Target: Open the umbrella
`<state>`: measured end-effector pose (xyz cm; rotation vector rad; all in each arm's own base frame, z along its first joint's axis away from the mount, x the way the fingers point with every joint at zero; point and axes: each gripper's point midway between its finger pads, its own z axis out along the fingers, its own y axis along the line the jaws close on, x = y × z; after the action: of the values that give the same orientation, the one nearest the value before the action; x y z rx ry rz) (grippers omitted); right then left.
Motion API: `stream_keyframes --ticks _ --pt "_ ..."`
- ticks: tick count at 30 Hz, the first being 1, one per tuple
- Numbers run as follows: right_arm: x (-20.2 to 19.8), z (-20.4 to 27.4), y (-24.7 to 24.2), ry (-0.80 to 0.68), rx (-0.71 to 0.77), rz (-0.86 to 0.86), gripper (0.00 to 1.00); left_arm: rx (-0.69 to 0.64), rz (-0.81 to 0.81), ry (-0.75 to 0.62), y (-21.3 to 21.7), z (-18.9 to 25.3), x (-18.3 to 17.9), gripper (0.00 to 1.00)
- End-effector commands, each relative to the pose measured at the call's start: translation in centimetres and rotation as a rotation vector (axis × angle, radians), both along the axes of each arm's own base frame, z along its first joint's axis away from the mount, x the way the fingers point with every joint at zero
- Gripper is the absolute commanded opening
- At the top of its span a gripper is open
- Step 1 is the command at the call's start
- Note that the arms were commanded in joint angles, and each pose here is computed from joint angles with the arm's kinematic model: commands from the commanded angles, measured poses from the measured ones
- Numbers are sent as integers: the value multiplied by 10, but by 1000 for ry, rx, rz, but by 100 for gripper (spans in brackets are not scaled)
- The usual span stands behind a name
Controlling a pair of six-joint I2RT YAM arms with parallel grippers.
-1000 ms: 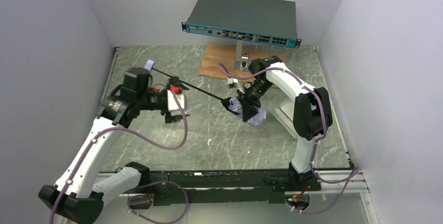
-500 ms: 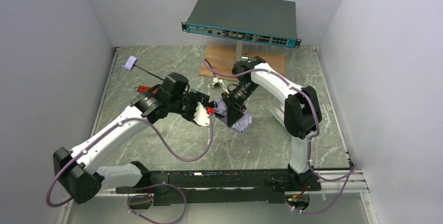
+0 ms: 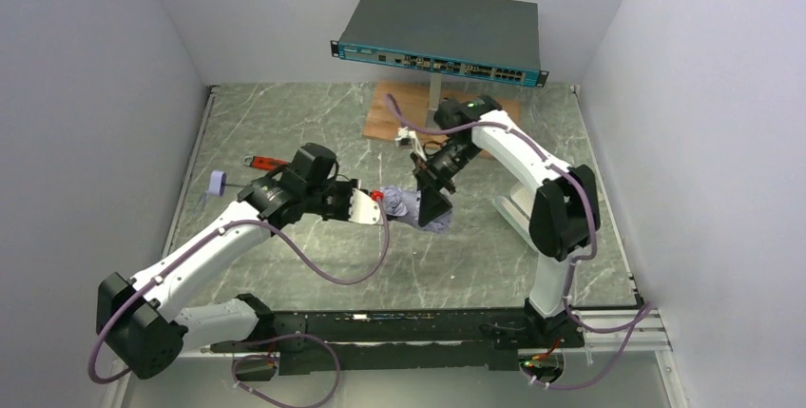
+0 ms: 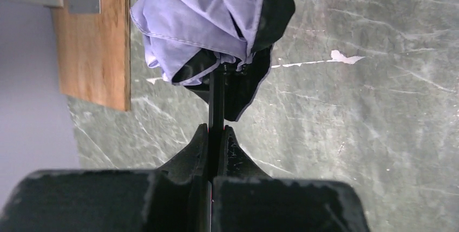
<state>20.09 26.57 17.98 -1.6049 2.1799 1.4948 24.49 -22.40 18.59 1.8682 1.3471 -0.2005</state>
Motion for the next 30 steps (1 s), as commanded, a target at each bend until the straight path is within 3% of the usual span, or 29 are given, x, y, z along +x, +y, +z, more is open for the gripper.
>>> stream_keyframes --ticks 1,6,11,18,24,28,30 --pt "19 42 -17 -110 95 -93 100 -181 114 -20 6 37 14 0" --pt "21 35 -33 -148 77 -145 100 -230 123 42 12 46 13 0" --pt "36 51 -17 -268 180 -232 100 -270 96 94 6 49 6 0" --pt "25 55 -9 -373 225 -183 100 -288 25 282 -5 53 -13 0" --pt "31 63 -7 -654 312 -198 100 -342 -10 402 -13 63 -20 0" --pt "22 64 -3 -682 327 -150 99 -381 -9 473 -16 70 -19 0" --pt "17 59 -2 -668 323 -121 92 -399 -2 509 -15 72 -17 0"
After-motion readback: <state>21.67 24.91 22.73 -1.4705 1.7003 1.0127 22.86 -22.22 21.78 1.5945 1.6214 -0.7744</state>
